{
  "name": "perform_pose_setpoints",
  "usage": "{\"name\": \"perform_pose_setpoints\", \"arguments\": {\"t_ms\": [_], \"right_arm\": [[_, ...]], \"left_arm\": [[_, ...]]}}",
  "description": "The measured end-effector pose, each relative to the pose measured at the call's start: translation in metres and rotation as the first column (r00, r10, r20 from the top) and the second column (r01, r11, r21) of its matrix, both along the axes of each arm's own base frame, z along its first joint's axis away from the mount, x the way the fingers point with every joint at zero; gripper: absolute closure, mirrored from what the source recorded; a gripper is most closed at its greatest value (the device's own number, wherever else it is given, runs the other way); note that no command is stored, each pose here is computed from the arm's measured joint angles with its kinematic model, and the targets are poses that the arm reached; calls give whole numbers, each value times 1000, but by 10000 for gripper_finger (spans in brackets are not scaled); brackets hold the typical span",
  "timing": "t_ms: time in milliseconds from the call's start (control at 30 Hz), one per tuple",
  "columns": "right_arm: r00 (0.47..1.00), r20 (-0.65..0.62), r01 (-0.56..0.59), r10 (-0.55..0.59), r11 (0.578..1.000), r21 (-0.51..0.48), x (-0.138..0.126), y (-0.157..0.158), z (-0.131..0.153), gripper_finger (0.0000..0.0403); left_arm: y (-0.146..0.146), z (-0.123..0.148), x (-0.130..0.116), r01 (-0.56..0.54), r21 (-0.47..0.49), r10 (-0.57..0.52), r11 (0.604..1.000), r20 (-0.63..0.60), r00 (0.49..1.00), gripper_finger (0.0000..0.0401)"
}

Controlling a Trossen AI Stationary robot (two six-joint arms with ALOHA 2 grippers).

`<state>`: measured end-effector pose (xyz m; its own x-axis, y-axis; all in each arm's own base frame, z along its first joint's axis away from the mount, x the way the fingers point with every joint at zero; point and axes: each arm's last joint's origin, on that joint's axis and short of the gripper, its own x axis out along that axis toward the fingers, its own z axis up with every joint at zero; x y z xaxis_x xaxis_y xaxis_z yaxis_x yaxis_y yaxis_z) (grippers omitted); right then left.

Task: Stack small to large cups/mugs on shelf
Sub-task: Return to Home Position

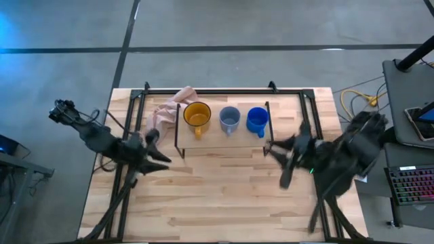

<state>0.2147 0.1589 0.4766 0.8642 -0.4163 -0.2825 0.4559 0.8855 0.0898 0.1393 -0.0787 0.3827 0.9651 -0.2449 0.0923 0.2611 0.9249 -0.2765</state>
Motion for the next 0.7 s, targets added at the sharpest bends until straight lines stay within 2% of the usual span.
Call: {"name": "perform_pose_setpoints", "arguments": {"t_ms": [67, 133, 233, 333, 400, 533, 633, 700], "right_arm": [[1000, -31, -4, 3, 1000, -28, 5, 5, -17, 309], [1000, -20, 4, -5, 999, -49, 4, 0, -26, 309], [999, 46, -9, 9, 1000, -9, 1, -13, -36, 309], [985, 95, -146, 144, 989, 18, 6, -22, -59, 309], [958, 165, -233, 234, 972, -23, 5, -35, -66, 309], [920, 296, -250, 257, 966, -63, -25, -84, -73, 309], [909, 317, -277, 272, 960, -30, -47, -114, -99, 309], [878, 361, -328, 314, 945, -25, -58, -125, -113, 309]], "left_arm": [[10, 8, -4, -54, 72, 48, 996, 85, 995, 322], [23, 9, -11, -110, 107, 100, 988, 92, 991, 322], [40, 0, -22, -113, 116, 106, 987, 65, 992, 322], [51, -9, -38, -97, 131, 82, 987, 118, 990, 322], [58, -11, -53, -129, 122, 109, 984, 163, 981, 322], [67, -24, -76, -215, 150, 182, 965, 208, 961, 322], [72, -40, -91, -244, 82, 222, 966, 217, 951, 322], [72, -62, -91, -202, 35, 191, 979, 198, 961, 322]]}}
